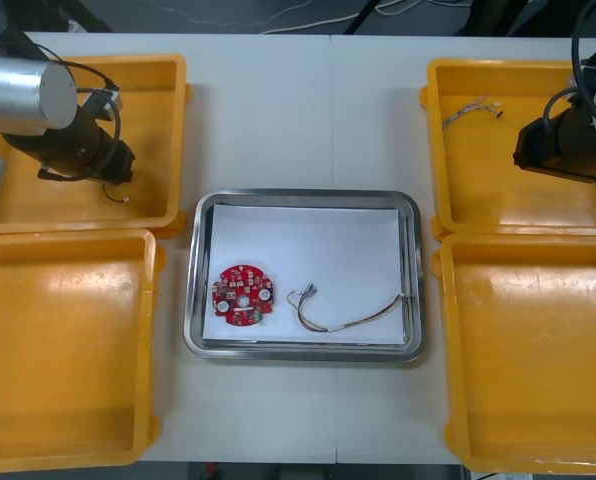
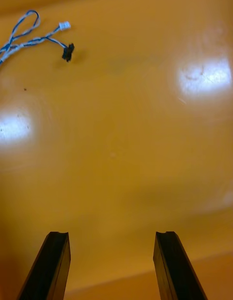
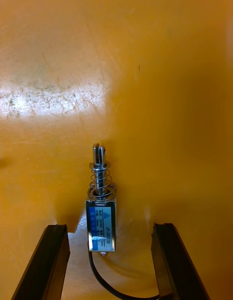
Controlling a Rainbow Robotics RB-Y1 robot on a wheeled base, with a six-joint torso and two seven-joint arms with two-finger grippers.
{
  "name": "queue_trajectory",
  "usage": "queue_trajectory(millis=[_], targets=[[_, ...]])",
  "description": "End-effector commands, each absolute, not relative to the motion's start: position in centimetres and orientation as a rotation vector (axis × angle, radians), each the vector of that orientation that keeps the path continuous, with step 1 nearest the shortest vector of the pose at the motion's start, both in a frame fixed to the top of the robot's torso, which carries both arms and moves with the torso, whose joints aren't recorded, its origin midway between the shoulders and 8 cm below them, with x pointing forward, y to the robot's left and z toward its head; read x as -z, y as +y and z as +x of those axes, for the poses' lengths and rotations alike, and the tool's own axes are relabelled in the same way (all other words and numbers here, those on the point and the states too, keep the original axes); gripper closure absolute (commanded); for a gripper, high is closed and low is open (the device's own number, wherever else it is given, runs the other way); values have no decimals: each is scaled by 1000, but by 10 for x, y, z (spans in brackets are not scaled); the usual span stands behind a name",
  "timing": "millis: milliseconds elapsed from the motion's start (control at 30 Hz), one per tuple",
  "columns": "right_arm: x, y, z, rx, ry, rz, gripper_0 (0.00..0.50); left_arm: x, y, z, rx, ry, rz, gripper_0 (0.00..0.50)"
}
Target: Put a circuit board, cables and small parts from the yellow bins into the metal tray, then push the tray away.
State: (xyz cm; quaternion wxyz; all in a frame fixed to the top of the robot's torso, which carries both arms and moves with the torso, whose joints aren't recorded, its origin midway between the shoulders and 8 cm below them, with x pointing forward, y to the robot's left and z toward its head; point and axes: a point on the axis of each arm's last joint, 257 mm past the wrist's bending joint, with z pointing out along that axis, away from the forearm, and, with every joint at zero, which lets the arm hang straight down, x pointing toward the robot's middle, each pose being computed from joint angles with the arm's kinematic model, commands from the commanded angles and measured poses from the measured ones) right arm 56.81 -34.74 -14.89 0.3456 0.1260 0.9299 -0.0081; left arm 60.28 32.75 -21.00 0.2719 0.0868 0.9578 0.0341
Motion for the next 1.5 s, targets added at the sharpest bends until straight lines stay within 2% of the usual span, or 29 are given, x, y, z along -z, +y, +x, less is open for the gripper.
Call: queue_trajectory(millis=[33,167,733,1033,1433,1467,1500], targets=[[115,-325,602,37,2335,225,0,209,323,605,-76,2562,225,0],[108,-315,624,-8,2293,236,0,207,323,607,-70,2558,209,0],[75,-308,681,-63,2067,217,0,197,318,616,-24,2566,165,0],[67,-324,698,-18,1973,198,0,188,316,621,11,2556,138,0],[76,-328,717,2,1916,190,0,173,311,630,24,2544,119,0],[77,-327,720,6,1908,186,0,170,310,631,26,2540,117,11],[77,-327,721,6,1904,187,0,170,310,631,26,2539,118,48]])
